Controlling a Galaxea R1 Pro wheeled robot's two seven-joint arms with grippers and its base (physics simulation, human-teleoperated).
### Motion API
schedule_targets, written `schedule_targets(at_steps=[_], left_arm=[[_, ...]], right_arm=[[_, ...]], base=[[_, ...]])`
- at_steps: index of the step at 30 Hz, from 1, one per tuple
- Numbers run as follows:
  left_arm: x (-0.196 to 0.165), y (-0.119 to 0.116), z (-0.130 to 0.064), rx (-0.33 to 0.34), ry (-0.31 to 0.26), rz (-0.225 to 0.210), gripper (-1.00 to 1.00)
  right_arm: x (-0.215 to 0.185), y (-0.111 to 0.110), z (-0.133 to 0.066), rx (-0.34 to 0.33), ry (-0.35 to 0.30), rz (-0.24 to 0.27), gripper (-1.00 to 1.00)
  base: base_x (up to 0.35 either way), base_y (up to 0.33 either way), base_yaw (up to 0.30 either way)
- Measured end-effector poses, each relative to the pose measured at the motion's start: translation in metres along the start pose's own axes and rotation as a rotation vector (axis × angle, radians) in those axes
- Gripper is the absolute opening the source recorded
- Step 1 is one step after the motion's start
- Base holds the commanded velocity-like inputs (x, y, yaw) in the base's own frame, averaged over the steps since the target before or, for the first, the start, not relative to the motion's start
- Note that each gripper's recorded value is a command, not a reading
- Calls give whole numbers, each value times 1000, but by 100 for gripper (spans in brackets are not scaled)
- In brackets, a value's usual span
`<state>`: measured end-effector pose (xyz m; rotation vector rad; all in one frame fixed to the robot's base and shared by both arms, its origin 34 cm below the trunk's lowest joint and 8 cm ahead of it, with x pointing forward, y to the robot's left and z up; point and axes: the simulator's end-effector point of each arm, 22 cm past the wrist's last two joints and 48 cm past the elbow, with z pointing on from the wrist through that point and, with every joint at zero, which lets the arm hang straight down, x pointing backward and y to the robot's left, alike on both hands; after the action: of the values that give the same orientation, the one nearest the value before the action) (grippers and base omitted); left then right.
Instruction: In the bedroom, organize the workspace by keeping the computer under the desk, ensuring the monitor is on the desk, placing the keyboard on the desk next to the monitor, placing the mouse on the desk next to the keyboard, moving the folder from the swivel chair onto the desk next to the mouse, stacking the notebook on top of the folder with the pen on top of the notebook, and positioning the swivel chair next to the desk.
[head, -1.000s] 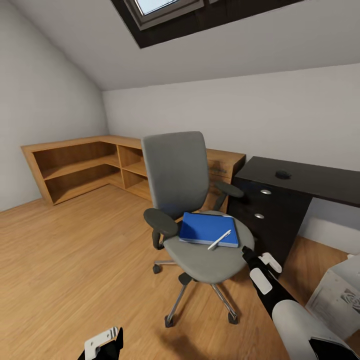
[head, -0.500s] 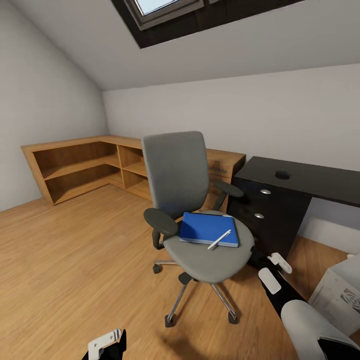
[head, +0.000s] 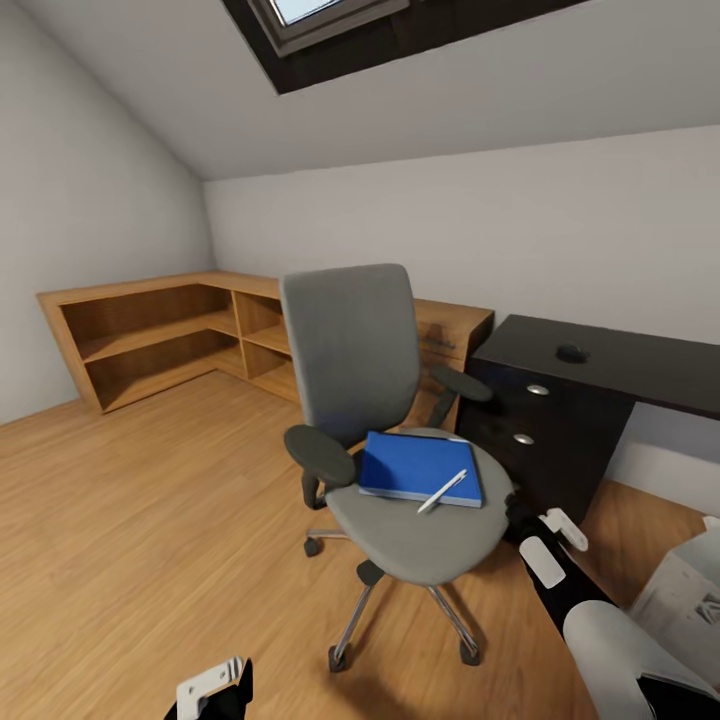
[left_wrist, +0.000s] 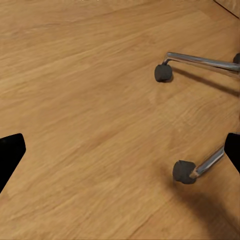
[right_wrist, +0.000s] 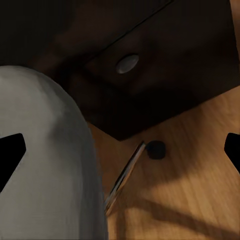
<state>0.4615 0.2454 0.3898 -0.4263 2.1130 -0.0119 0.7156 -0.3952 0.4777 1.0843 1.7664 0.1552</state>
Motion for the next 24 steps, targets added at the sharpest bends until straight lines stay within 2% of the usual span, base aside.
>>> schedule_targets(at_steps=[10,17,22,24], left_arm=[[0,0,0,0,0,0,100],[0,0,0,0,0,0,100],[0,0,0,0,0,0,100],[0,0,0,1,1,0,100]], right_arm=[[-2,-6,0,27,-11,5,100],[-19,-20,-3,98,-103,27,100],[-25,-26,-5,129,-140,38,100],[-26,-35,-7,173,-147,40,100]], base=[[30,0,0],[3,0,0],[0,0,0],[0,0,0]])
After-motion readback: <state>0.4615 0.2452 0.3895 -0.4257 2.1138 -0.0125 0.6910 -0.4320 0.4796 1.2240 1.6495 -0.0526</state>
